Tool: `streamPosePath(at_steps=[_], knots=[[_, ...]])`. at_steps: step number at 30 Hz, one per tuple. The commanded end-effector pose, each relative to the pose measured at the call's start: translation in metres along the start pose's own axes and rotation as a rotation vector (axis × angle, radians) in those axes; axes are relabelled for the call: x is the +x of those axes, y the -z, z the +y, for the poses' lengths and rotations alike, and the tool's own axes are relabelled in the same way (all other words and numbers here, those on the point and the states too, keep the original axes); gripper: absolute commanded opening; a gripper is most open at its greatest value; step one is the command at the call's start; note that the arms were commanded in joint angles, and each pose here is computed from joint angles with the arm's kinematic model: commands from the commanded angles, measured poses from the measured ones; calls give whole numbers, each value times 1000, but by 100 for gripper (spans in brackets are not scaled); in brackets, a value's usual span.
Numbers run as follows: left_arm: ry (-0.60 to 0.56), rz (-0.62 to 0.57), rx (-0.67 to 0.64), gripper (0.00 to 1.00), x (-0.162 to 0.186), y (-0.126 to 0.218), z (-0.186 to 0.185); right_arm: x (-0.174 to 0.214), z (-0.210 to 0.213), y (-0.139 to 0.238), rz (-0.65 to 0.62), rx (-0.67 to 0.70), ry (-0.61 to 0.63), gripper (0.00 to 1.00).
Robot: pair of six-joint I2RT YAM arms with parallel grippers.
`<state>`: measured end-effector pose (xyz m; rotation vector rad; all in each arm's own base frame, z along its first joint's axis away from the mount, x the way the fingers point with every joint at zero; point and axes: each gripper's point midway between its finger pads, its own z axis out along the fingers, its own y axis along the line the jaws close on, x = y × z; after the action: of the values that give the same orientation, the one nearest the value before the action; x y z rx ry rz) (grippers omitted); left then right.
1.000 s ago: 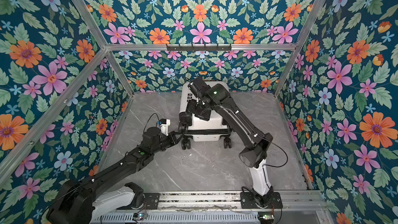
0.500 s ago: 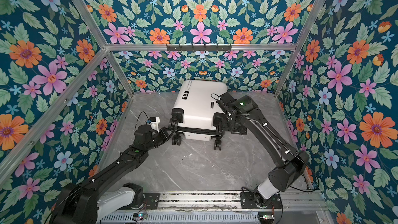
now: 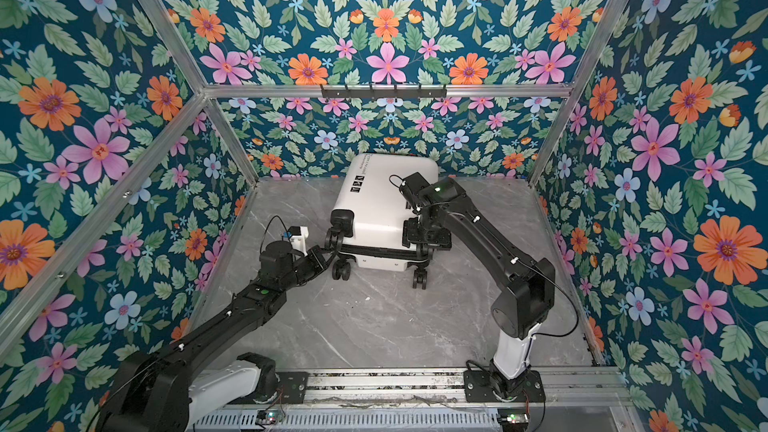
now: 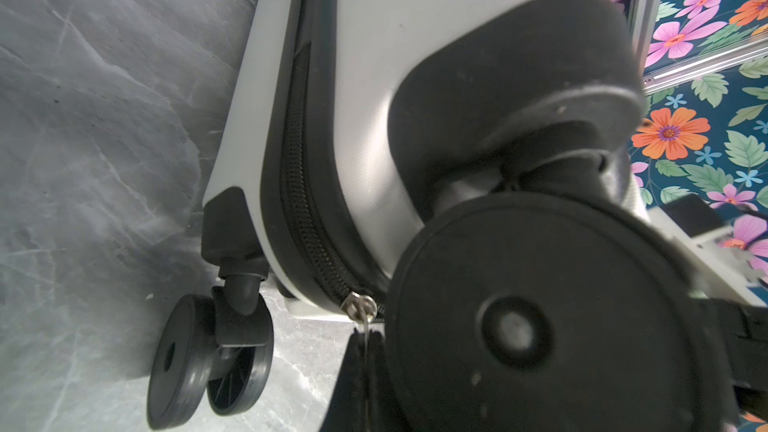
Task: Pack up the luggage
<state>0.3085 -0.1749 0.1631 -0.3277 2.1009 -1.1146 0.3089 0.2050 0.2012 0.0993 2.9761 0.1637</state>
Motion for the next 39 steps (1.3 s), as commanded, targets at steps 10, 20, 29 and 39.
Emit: streamPosePath(at_steps=[10,20,29,39], knots=[[-52,-49,60,0,-13,5,-19,-5,-2,-19,17,33,13,52],[-104,-41,13,0,-9,6,-9,-12,35,3,-12,-188,-42,0],[-186,-48,6,0,-2,11,-23,-12,104,23,11,-373,-53,0],[-201,-58,81,0,8,8,-59,-4,154,2,73,-432,-63,0]])
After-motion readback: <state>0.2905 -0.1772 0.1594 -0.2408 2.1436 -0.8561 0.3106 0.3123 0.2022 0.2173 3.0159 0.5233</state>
